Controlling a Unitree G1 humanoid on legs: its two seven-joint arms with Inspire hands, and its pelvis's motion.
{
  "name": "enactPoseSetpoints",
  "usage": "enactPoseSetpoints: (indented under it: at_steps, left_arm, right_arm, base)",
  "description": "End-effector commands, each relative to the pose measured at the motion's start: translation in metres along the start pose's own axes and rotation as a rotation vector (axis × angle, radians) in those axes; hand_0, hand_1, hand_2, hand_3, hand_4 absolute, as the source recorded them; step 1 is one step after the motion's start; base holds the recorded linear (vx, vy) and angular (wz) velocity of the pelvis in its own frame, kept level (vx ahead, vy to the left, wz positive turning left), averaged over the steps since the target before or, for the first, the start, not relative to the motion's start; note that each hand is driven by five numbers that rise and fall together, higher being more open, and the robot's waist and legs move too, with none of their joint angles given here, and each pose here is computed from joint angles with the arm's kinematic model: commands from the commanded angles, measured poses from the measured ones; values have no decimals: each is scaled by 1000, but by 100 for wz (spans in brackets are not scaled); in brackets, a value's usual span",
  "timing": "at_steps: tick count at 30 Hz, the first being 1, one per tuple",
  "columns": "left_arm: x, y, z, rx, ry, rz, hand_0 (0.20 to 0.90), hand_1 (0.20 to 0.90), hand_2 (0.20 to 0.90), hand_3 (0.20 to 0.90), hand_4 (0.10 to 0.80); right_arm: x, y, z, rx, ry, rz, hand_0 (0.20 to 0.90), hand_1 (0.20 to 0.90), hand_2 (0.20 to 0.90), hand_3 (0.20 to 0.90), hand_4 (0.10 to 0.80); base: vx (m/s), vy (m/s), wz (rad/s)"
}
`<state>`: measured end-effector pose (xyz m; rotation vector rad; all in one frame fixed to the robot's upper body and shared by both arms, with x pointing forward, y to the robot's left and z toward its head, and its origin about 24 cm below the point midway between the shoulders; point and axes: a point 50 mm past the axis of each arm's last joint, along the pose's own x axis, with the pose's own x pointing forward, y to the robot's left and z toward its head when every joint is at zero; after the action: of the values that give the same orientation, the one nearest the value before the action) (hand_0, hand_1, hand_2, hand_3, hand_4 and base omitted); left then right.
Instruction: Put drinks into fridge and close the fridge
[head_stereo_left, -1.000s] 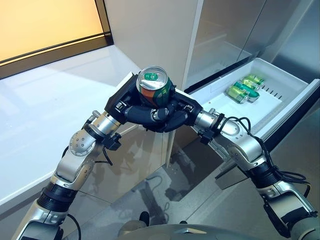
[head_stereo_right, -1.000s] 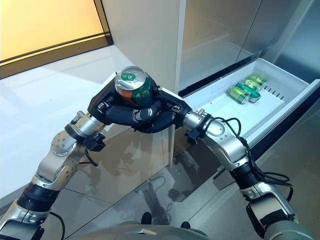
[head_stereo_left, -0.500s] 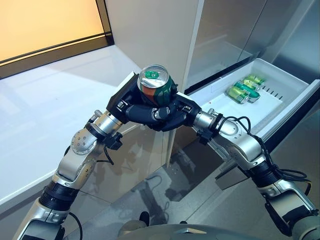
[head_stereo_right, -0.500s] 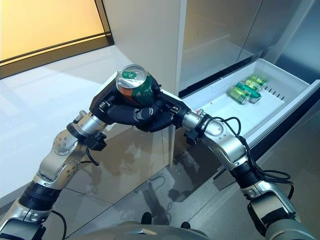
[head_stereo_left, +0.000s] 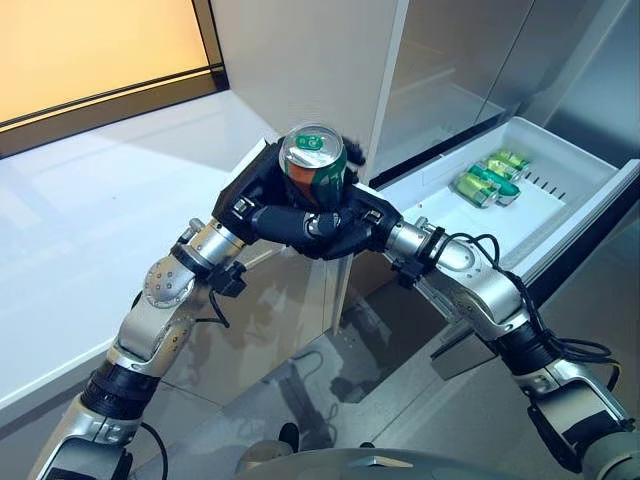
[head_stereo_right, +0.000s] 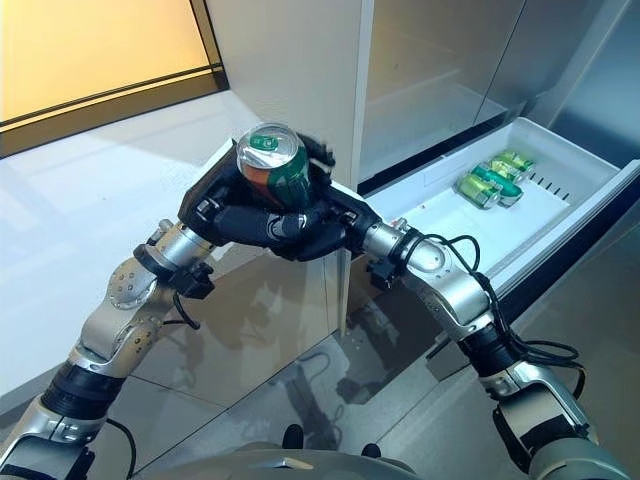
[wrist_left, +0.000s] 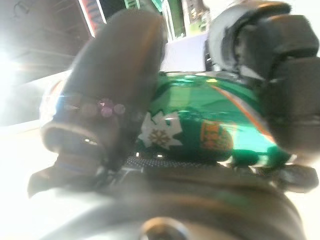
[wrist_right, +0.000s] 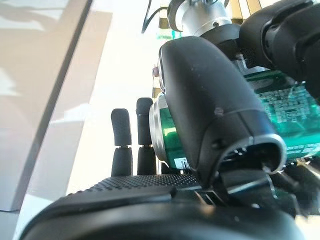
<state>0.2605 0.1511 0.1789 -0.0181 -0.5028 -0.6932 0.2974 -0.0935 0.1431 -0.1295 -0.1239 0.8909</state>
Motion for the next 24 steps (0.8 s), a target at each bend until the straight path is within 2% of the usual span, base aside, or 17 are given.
enactPoseSetpoints:
  at_steps: [1,16,24]
  left_arm:
    - [31,-6,53,38,-330,-79,900,900,900,900,800]
    - [16,13,52,92,-305,48,900,900,900,900,800]
    - [-14,32,40,110,-255,249,900,900,900,900,800]
  right_arm:
    - [20,6,89,-91,-436,40,300,300,300,200,100]
    - [2,-11,111,-120,-583,-143,300,300,300,200,100]
    - [-20,-13,129,-149,-697,-185,300,300,300,200,100]
  base:
    - [-33,2,0]
    - [0,0,0]
    - [0,0,0]
